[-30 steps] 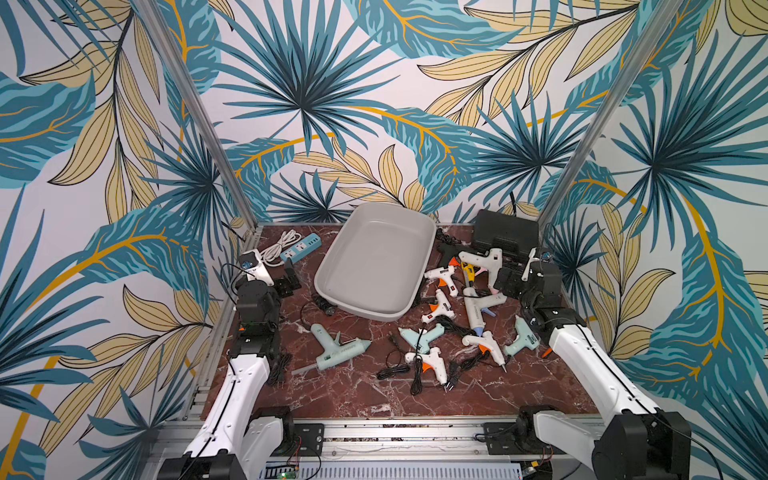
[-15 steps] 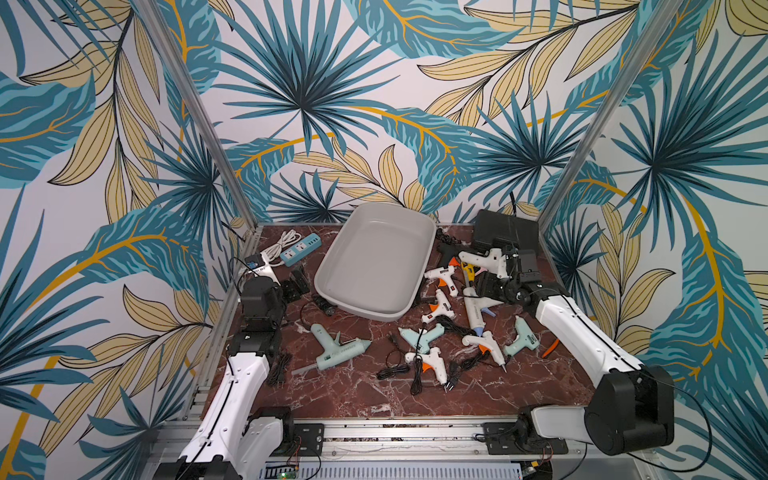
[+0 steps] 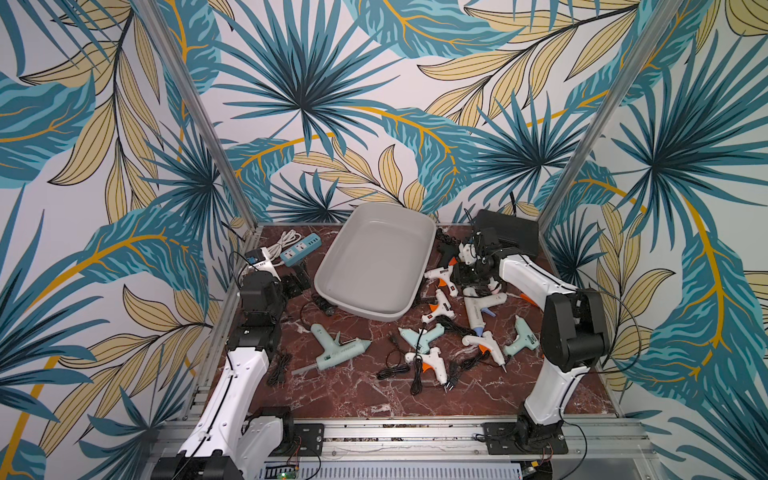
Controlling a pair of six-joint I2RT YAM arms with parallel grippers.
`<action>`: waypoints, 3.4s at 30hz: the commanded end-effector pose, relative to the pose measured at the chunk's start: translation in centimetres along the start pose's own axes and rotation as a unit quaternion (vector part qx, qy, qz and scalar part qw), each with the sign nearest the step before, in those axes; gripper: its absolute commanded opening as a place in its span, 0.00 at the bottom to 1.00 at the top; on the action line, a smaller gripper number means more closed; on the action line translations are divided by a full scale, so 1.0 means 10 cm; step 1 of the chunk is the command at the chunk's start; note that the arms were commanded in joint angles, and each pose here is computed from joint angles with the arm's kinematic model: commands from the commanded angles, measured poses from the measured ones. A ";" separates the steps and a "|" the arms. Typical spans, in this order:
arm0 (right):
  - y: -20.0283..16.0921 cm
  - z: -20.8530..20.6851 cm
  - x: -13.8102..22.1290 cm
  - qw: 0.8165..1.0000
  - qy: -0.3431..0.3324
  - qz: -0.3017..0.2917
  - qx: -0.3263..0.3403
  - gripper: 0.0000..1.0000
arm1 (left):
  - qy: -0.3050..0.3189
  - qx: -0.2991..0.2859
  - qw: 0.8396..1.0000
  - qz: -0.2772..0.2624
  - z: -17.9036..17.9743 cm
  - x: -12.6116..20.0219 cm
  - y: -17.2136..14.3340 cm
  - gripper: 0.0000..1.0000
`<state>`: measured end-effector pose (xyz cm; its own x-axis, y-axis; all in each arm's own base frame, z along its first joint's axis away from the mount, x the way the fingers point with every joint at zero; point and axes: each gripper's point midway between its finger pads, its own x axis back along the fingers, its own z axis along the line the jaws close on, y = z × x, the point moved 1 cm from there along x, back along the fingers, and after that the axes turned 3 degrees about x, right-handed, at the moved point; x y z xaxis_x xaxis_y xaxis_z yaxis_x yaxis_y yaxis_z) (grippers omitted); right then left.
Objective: Put the hot melt glue gun into the storage box
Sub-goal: Pick up the hot melt adhesive gun from the center of the board, then place the hot melt adhesive gun in the storage box.
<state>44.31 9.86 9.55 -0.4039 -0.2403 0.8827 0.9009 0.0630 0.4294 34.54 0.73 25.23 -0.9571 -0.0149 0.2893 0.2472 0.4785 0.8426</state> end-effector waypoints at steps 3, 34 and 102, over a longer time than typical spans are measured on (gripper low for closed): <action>-0.09 0.10 -0.14 0.999 0.039 0.034 0.016 0.54 | -0.012 0.001 1.000 -0.008 -0.09 0.04 0.11 1.00; -0.13 0.09 -0.12 0.999 0.008 0.030 0.028 0.05 | 0.004 0.005 1.000 -0.015 -0.03 0.06 0.11 1.00; 2.22 2.58 1.33 0.921 0.220 -0.318 -0.042 0.00 | -0.032 0.064 0.997 0.004 -0.18 -0.15 0.13 1.00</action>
<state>54.04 32.07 35.90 -0.7644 -0.5601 0.3194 0.5348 -0.2740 0.7993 35.78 0.21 24.09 -0.9430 0.0190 0.3322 0.2823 0.5739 0.7688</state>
